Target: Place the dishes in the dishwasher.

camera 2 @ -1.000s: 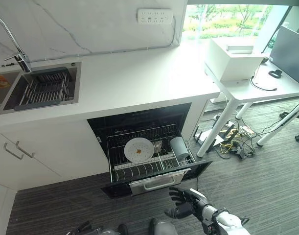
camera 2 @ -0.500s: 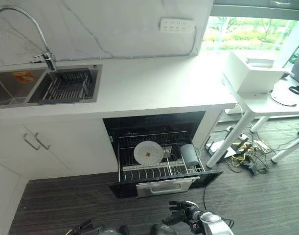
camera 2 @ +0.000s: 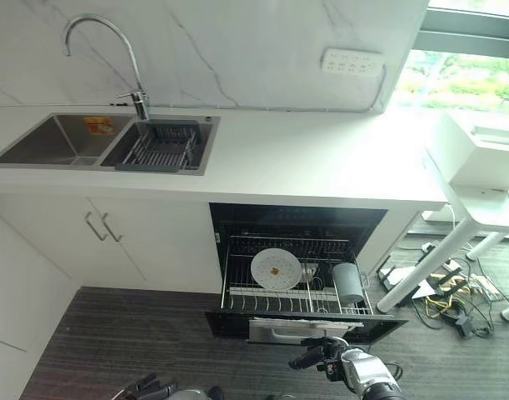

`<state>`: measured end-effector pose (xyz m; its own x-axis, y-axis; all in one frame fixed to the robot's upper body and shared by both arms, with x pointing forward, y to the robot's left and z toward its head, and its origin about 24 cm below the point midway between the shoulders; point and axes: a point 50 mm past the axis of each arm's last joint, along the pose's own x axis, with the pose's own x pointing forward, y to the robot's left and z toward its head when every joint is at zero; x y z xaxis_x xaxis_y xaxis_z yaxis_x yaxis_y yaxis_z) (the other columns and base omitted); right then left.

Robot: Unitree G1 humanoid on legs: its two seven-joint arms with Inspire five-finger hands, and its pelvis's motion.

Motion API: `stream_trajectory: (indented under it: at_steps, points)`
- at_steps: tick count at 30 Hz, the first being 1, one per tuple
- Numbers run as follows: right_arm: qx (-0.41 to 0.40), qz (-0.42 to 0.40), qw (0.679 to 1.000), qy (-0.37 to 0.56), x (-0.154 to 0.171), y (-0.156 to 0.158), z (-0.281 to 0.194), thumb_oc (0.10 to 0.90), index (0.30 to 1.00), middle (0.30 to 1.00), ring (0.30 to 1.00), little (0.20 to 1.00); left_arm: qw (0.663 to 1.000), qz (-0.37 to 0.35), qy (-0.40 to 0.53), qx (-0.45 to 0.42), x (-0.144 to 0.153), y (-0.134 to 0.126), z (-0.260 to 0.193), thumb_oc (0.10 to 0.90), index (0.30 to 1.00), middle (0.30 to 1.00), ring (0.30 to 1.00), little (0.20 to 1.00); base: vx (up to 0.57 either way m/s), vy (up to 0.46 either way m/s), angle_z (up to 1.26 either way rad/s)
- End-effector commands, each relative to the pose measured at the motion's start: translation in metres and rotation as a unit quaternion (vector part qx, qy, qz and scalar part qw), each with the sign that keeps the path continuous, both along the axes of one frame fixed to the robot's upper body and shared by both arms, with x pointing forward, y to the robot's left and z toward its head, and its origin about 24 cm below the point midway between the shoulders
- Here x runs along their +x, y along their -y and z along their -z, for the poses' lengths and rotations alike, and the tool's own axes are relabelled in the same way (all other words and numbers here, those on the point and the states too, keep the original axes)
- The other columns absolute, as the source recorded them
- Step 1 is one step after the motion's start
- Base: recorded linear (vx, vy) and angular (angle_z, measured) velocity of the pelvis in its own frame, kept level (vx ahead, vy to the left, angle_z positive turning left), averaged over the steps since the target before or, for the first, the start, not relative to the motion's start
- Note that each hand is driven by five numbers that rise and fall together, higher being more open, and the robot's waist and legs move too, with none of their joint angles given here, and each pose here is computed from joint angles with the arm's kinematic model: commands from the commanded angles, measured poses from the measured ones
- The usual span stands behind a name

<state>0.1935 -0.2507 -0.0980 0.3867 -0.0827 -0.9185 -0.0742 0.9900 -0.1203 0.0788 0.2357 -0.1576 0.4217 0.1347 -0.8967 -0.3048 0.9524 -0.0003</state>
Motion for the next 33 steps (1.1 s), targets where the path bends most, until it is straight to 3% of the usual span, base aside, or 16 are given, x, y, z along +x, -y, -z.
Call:
stream_trajectory:
  at_steps: [1, 11, 20, 30, 33]
  points:
    - [-0.001, 0.026, 0.992, 0.123, 0.062, 0.006, -0.043, 0.800, 0.900, 0.900, 0.900, 0.900, 0.998, 0.040, -0.046, 0.032, -0.024, -0.018, 0.000, 0.800, 0.900, 0.900, 0.900, 0.900, 0.06, 0.004, 0.28]
    - [-0.032, 0.101, 0.980, 0.167, 0.107, 0.023, -0.081, 0.800, 0.900, 0.900, 0.900, 0.900, 0.996, 0.044, -0.057, 0.042, -0.024, -0.026, -0.001, 0.800, 0.900, 0.900, 0.900, 0.900, 0.06, 0.014, 0.15]
    - [-0.080, 0.134, 0.955, 0.253, 0.145, 0.058, -0.151, 0.800, 0.900, 0.900, 0.900, 0.900, 0.997, 0.043, -0.044, 0.043, -0.020, -0.029, -0.003, 0.800, 0.900, 0.900, 0.900, 0.900, 0.04, 0.032, 0.26]
    - [-0.181, 0.180, 0.888, 0.383, 0.169, 0.102, -0.270, 0.800, 0.900, 0.900, 0.900, 0.900, 0.999, 0.048, 0.000, 0.018, -0.001, -0.024, -0.007, 0.800, 0.900, 0.900, 0.900, 0.900, -0.04, 0.054, 0.17]
    - [-0.220, 0.199, 0.851, 0.433, 0.167, 0.117, -0.314, 0.800, 0.900, 0.900, 0.900, 0.900, 0.998, 0.055, 0.011, 0.011, 0.002, -0.023, -0.010, 0.800, 0.900, 0.900, 0.900, 0.900, 0.01, 0.028, 0.07]
